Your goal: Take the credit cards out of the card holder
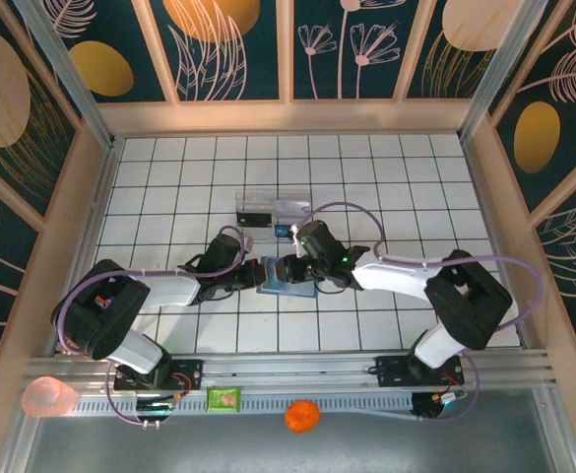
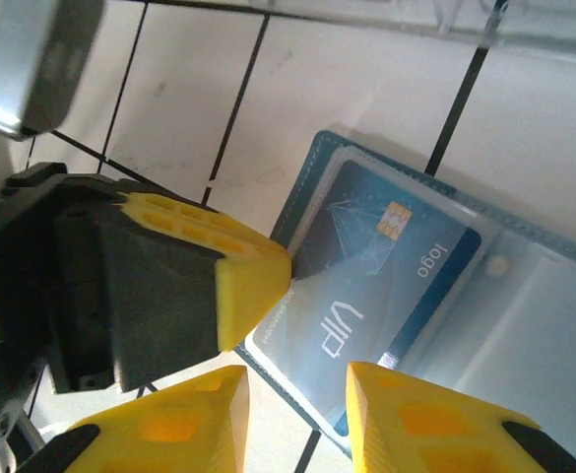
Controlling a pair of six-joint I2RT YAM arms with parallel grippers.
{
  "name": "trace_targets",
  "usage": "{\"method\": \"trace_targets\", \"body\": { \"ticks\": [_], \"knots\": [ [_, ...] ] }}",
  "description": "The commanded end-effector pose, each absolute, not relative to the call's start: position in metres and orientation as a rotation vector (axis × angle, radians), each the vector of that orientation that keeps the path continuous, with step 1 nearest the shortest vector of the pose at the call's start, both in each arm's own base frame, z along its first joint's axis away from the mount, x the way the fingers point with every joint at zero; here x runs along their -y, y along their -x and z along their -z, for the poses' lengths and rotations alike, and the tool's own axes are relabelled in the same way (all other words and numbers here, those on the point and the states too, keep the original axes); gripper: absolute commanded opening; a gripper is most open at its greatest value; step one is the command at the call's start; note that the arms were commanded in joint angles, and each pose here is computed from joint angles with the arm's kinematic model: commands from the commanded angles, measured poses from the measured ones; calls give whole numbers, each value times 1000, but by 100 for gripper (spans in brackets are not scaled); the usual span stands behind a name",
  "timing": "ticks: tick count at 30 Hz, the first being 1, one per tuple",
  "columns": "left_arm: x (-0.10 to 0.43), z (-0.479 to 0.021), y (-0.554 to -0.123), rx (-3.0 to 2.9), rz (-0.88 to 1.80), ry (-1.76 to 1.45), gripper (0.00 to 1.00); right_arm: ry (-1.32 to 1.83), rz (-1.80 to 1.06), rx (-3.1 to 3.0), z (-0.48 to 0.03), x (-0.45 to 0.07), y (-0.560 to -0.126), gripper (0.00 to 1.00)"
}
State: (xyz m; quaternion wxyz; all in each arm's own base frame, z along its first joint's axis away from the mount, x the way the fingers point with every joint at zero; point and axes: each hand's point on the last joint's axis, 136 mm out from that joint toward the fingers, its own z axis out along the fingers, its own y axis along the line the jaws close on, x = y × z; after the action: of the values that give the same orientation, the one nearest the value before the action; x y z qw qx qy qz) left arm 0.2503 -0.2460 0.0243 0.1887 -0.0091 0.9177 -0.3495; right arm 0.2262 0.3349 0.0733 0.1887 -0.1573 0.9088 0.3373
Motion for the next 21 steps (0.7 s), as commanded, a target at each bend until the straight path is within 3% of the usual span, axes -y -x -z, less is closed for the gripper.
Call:
{"method": "trace_targets", "body": {
  "ticks": [1, 8, 11, 21],
  "knots": [
    [242, -22, -241, -2604, 984, 34, 0, 429, -1071, -2568, -72, -347, -221, 32],
    [239, -26, -238, -2592, 992, 57, 0, 326, -1012, -2634, -52, -335, -228, 33],
    [238, -30, -238, -2580, 991, 62, 9, 320, -1010, -2646, -48, -334, -228, 33],
    [225, -40, -243, -2536, 911, 79, 16, 316, -1026, -2675, -40, -338, -226, 32]
  ]
}}
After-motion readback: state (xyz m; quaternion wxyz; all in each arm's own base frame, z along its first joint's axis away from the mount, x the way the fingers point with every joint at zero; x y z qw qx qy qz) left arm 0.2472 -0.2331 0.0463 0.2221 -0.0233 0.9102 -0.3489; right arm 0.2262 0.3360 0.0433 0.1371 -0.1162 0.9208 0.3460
